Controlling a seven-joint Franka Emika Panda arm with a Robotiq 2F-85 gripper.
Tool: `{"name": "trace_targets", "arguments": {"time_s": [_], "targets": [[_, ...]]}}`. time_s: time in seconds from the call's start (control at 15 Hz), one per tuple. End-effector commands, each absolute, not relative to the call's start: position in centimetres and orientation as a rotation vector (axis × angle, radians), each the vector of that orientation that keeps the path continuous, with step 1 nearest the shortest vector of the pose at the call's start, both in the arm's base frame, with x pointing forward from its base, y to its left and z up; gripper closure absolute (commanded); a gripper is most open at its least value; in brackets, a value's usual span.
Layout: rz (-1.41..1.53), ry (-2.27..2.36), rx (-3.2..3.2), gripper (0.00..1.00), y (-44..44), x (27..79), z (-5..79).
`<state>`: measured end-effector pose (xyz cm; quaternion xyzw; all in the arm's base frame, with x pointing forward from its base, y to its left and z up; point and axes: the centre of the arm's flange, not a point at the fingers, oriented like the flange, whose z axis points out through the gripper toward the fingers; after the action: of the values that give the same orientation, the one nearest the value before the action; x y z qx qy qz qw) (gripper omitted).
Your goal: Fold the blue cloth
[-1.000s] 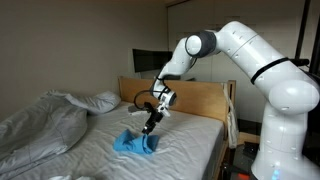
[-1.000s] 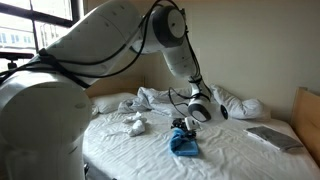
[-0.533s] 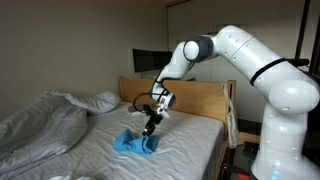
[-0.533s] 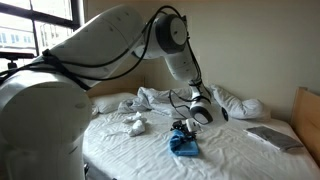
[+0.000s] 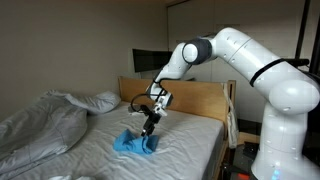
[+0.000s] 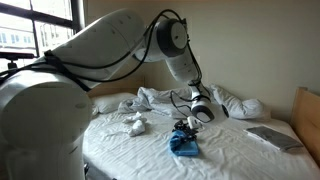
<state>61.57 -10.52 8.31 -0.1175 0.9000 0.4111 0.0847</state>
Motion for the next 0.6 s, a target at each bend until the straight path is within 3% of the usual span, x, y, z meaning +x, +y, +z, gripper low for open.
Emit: {"name": "trace_targets", "arguments": {"time_s": [0.0, 0.4, 0.53], "targets": [[1.260, 2.739, -0.320, 0.46, -10.85, 62.41, 8.07], [1.285, 2.767, -0.312, 0.85, -10.72, 62.77, 7.76], [1.274, 2.774, -0.316, 0.92, -10.76, 62.85, 7.84]]}}
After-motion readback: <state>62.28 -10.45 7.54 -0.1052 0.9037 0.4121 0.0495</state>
